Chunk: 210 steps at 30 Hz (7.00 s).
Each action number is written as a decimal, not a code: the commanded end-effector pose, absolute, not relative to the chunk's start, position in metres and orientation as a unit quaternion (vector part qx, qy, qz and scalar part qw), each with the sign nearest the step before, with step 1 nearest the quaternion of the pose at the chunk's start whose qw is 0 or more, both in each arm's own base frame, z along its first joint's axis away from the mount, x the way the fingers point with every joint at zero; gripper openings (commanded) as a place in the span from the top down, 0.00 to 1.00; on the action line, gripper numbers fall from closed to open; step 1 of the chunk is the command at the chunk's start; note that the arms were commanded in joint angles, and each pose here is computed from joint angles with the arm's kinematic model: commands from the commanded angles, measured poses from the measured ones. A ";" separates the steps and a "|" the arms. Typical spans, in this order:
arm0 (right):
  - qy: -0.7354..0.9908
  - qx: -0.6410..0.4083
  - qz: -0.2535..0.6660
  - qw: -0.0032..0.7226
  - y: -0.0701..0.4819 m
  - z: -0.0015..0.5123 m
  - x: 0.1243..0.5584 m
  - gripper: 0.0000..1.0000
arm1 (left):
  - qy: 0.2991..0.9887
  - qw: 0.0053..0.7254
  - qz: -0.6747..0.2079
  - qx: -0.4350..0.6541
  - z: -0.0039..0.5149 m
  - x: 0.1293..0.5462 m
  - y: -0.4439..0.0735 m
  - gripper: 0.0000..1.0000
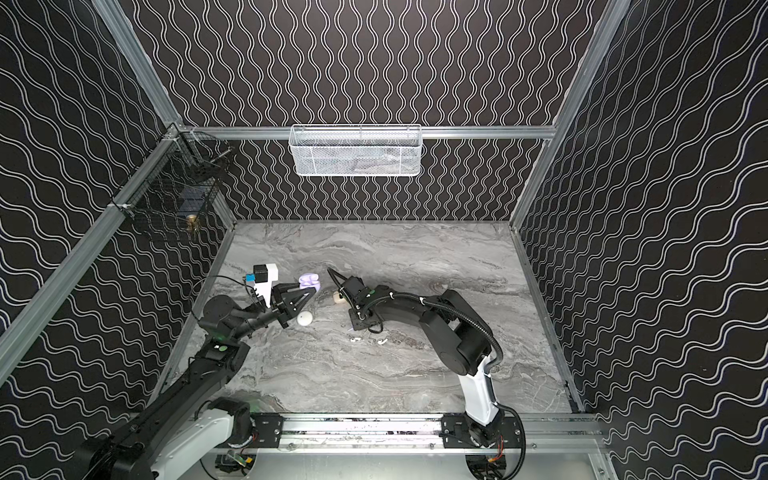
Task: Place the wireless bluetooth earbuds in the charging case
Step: 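Lower the right gripper and close on one lilac earbud, then lift the lilac earbud and carry it toward the open case in the left gripper, then lower the lilac earbud into the open case slot with the right gripper, then open the right gripper and draw it back from the case, then move the right gripper over the second lilac earbud on the table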
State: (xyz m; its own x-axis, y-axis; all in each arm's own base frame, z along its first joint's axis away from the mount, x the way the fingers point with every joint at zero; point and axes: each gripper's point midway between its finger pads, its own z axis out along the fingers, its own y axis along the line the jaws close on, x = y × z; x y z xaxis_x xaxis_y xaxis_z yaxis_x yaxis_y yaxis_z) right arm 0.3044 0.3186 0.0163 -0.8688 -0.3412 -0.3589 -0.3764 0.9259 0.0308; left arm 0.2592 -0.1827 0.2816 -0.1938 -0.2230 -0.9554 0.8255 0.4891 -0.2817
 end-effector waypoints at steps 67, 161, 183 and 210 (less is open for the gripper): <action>0.505 -0.338 0.322 0.726 0.392 0.390 0.134 0.88 | 0.419 0.651 -0.508 0.377 0.327 0.162 -0.190 1.00; 0.551 -0.322 0.343 0.689 0.390 0.369 0.151 0.33 | 0.448 0.670 -0.483 0.342 0.327 0.175 -0.185 1.00; 0.595 -0.289 0.301 0.687 0.383 0.346 0.171 0.44 | 0.440 0.677 -0.484 0.337 0.331 0.171 -0.182 1.00; 0.761 -0.233 0.287 0.532 0.328 0.253 0.211 0.55 | 0.521 0.675 -0.440 0.282 0.314 0.207 -0.176 1.00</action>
State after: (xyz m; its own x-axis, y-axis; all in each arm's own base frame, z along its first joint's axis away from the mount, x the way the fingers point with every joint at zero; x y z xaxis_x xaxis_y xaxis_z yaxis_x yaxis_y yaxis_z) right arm 0.2103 0.3339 0.3100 -0.1315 0.0285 -0.9909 -0.6743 0.7301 0.1105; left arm 0.1850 -0.1801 0.3262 0.1066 -0.3334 -0.9367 0.9300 0.3668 -0.0247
